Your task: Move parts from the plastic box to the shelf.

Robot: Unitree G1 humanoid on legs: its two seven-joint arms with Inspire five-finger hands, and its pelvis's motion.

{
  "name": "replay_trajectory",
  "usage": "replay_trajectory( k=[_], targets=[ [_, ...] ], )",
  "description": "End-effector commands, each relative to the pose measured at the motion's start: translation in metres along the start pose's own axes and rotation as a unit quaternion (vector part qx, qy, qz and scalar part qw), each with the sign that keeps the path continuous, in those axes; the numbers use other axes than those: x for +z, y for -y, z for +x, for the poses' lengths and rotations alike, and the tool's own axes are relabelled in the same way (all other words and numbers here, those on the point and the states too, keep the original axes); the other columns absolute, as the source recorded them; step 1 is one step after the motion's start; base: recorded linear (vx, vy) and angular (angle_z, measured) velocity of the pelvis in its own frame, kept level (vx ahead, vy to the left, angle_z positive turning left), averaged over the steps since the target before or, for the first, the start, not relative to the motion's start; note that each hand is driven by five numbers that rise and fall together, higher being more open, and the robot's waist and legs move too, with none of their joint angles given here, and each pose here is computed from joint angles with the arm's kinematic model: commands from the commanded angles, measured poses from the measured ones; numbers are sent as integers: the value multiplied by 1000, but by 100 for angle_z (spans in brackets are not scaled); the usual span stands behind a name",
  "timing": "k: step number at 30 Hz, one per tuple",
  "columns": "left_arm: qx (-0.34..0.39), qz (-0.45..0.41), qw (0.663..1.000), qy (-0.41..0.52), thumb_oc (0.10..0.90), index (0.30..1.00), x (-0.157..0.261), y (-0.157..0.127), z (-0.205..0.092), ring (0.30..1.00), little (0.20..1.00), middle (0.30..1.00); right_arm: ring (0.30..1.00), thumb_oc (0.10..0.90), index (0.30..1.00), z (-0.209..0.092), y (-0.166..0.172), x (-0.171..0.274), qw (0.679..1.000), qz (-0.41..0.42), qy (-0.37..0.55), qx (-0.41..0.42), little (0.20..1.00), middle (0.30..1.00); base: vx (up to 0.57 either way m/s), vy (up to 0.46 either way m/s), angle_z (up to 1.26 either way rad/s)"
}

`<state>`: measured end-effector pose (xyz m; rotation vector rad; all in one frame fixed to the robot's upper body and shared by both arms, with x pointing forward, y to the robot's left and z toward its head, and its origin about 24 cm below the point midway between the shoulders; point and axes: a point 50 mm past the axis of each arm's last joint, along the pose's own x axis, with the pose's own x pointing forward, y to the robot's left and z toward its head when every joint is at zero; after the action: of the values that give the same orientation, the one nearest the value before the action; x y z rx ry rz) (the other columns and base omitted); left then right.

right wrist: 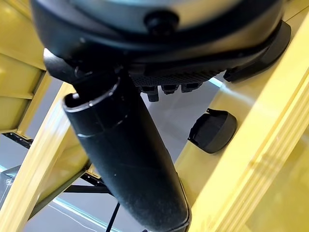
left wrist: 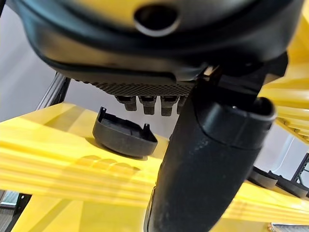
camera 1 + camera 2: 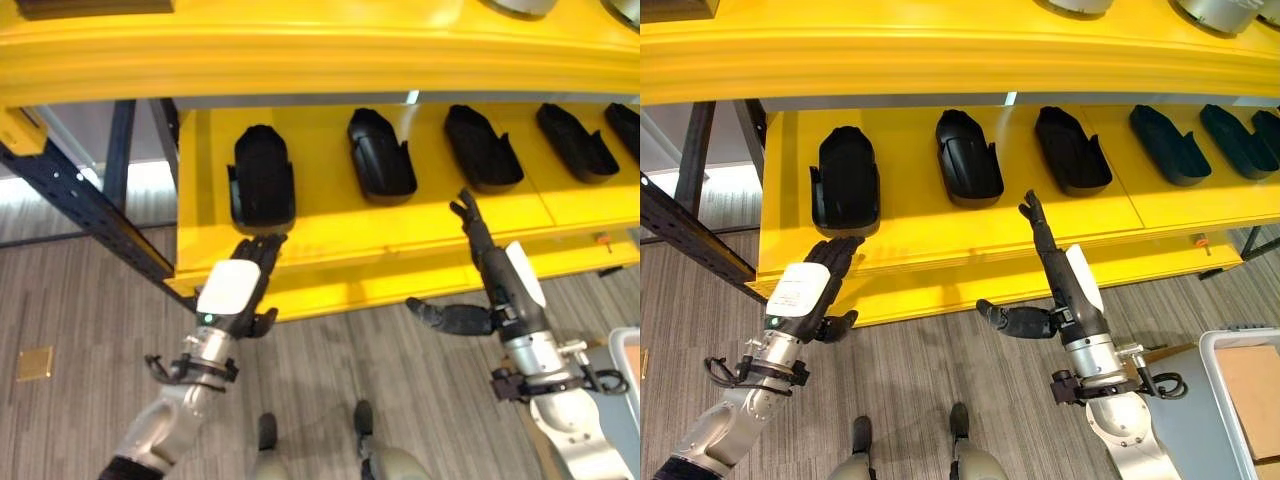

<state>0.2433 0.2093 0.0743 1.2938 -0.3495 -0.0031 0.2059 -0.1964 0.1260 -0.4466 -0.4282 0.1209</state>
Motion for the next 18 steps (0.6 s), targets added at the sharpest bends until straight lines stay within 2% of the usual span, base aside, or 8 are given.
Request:
replay_trajectory(
  k=[1, 18],
  targets=[
    [99, 24, 994, 37, 900, 1000, 8, -27, 30, 1000, 1000, 1000, 1000, 900, 1000, 18, 13, 39, 990, -4, 135, -37, 1000, 1000, 0, 0, 0],
    [93, 29, 995, 14, 900, 1000, 3, -17, 42, 1000, 1000, 1000, 1000, 900, 1000, 22, 13, 41, 989, 2, 145, -37, 1000, 1000, -4, 2, -1]
  ],
)
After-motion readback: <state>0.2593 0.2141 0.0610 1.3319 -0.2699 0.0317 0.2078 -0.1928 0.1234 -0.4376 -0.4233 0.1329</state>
